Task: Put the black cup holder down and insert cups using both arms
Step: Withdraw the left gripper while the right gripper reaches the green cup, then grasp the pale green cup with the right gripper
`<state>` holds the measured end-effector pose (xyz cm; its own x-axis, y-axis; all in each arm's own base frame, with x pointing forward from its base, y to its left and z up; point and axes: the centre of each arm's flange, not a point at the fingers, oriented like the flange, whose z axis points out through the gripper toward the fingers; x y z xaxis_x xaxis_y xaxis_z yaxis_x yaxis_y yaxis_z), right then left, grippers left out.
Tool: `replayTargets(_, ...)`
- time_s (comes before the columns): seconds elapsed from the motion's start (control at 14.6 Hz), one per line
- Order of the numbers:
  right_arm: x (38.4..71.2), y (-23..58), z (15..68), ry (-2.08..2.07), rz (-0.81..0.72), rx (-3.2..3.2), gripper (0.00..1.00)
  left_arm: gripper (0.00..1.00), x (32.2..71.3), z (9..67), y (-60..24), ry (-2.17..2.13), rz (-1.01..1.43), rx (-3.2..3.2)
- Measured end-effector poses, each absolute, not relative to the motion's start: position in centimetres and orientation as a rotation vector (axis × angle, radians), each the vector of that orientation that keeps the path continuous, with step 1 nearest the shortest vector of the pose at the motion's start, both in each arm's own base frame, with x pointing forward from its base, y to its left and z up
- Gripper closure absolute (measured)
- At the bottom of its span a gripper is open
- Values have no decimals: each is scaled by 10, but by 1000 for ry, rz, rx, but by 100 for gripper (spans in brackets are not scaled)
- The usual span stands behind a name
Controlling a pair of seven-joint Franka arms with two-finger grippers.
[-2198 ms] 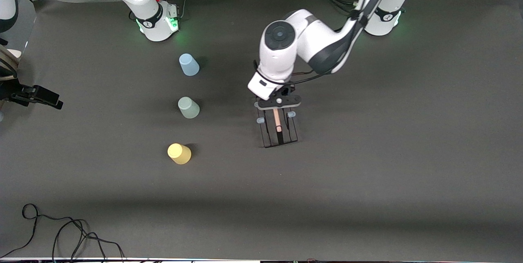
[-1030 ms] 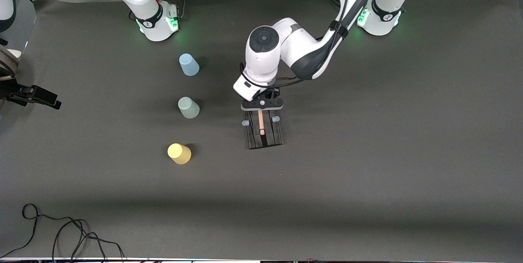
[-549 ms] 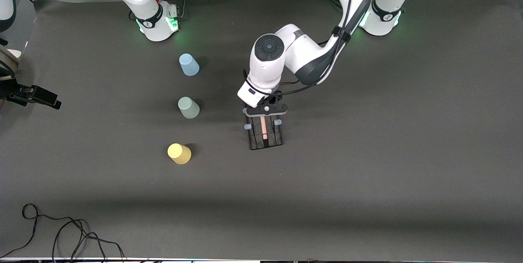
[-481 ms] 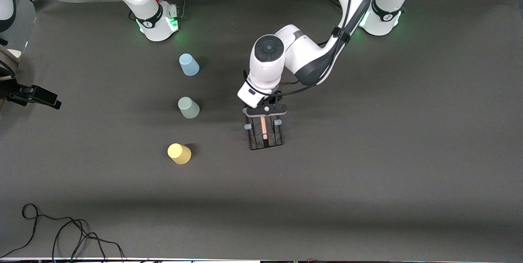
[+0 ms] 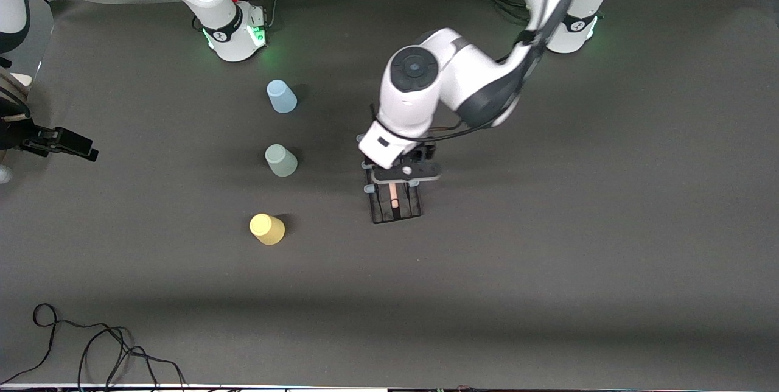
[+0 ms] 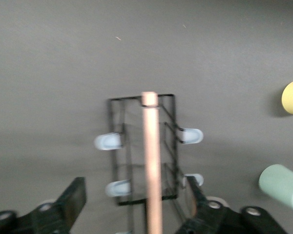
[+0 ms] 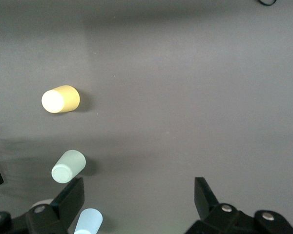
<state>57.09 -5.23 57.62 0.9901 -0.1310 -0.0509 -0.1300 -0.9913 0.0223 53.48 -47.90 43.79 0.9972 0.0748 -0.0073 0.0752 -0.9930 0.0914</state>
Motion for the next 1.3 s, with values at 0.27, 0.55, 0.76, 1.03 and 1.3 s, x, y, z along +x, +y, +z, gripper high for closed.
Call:
replayTargets(0.27,564,-13,567,-328,-120,3128,0,0,555,525,-397,-125,-95,3108)
replayTargets(0.55,556,54,548,-422,-165,3100,0,0,576,577,-275,-151,-162,3143)
replayTargets(0.76,544,108,515,-462,-149,3088,0,0,572,593,-200,-176,-168,3168)
replayTargets(1.03,512,136,446,-503,-62,3110,0,0,558,593,-118,-139,-220,3171)
replayTargets(1.3,473,163,373,-538,-19,3121,0,0,555,589,-79,-77,-242,3169)
